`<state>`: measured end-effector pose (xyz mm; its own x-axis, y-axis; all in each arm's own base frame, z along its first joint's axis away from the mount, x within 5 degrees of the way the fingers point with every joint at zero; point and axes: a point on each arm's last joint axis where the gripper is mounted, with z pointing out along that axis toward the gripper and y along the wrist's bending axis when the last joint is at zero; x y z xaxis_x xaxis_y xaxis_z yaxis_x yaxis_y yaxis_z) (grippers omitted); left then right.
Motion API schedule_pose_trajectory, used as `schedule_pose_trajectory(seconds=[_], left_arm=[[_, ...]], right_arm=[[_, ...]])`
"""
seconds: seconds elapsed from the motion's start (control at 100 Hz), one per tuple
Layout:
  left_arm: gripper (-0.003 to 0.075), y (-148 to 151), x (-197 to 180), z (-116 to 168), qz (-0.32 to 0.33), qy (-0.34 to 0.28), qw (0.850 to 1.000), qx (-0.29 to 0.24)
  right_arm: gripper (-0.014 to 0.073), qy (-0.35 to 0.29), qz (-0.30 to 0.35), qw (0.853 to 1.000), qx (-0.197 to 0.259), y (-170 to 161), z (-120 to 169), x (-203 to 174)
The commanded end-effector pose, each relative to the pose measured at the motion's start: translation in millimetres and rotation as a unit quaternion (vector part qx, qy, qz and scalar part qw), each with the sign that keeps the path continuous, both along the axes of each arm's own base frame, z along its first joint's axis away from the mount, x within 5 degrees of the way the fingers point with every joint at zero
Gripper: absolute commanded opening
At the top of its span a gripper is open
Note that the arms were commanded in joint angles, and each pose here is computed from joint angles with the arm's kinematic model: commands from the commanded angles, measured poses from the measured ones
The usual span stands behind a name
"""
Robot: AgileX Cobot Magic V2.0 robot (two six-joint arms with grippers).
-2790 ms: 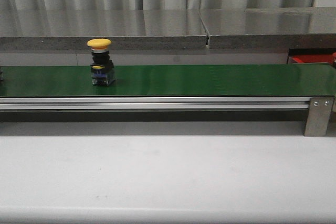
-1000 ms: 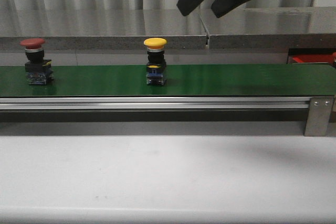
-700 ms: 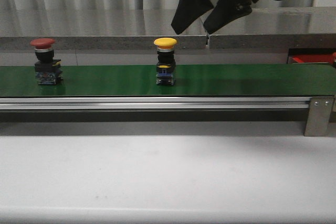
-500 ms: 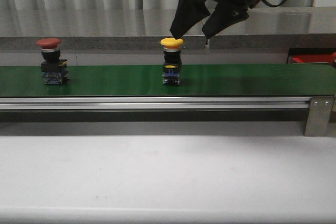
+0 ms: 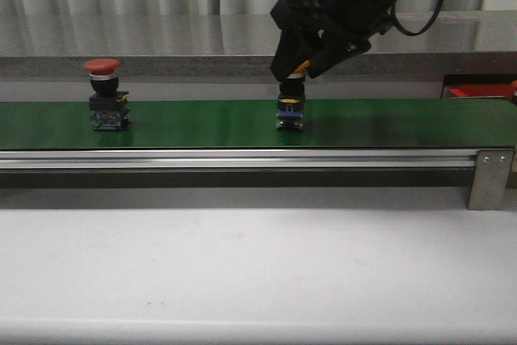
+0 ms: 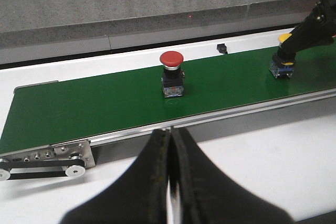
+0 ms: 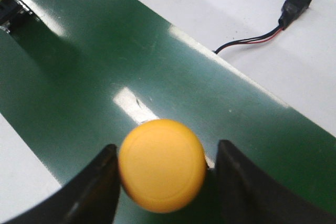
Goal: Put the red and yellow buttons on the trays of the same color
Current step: 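Lower the right gripper onto the yellow button and grasp it, then lift the yellow button into the yellow tray and open the right gripper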
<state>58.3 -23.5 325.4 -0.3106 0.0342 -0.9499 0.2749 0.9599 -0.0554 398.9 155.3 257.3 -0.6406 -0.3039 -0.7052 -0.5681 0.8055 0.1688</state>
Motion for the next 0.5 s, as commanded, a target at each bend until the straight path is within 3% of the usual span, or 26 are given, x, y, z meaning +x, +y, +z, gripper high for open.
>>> schedule_pose_trajectory(seconds=[0.0,0.11,0.33,0.49], left_arm=[[-0.002,-0.3,1.0,13.4,0.002,-0.038,0.999,-0.02],[-0.002,-0.3,1.0,13.4,0.002,-0.038,0.999,-0.02],[-0.002,-0.3,1.0,13.4,0.002,-0.038,0.999,-0.02],[-0.002,-0.3,1.0,13.4,0.002,-0.038,0.999,-0.02]], right_arm=[[0.0274,-0.059,-0.01,0.998,0.019,-1.9,35.4,-1.1],[0.0195,-0.062,-0.011,0.998,0.018,-2.2,36.0,-0.9],[0.0195,-0.089,-0.029,0.995,0.023,-14.8,55.3,-11.2],[0.0195,-0.119,-0.071,0.99,0.024,-43.7,71.1,-34.8]])
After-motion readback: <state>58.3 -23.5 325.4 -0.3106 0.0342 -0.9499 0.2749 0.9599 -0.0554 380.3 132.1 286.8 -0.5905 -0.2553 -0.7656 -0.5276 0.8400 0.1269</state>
